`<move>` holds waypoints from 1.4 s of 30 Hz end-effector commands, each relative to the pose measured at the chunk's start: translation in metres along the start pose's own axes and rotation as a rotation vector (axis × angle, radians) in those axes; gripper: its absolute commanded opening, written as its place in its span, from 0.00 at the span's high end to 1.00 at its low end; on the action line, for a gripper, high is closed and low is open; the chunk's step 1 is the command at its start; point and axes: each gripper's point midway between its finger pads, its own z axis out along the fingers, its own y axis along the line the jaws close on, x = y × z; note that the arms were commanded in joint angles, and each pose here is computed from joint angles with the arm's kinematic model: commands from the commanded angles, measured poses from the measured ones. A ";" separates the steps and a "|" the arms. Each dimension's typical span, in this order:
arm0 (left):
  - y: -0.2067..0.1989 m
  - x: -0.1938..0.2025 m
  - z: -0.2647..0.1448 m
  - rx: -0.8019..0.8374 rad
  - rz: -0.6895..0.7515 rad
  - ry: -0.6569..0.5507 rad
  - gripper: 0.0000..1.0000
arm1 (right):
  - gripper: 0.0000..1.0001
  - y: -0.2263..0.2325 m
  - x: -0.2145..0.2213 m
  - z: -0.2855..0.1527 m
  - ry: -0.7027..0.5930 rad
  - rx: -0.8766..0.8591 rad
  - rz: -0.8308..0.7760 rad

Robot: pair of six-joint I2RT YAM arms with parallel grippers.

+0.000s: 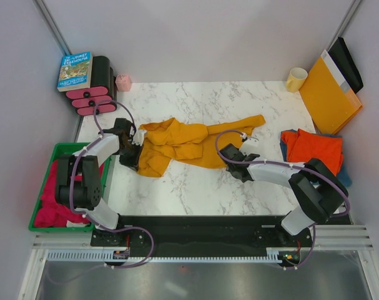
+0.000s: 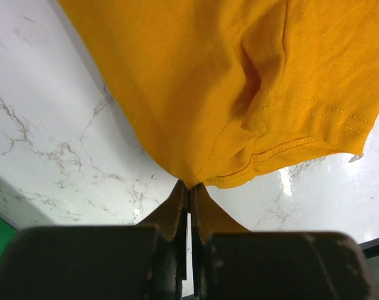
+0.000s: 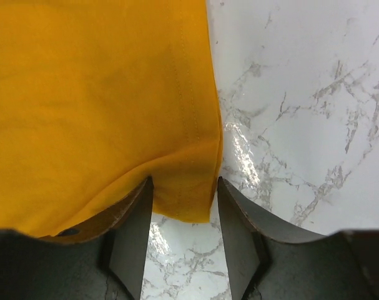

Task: Fold and stack the t-shirts
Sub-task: Flatten out the tshirt

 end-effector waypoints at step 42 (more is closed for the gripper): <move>-0.038 -0.101 -0.417 -0.203 0.024 -1.163 0.98 | 1.00 -0.062 -0.354 -0.363 -0.797 -0.208 0.124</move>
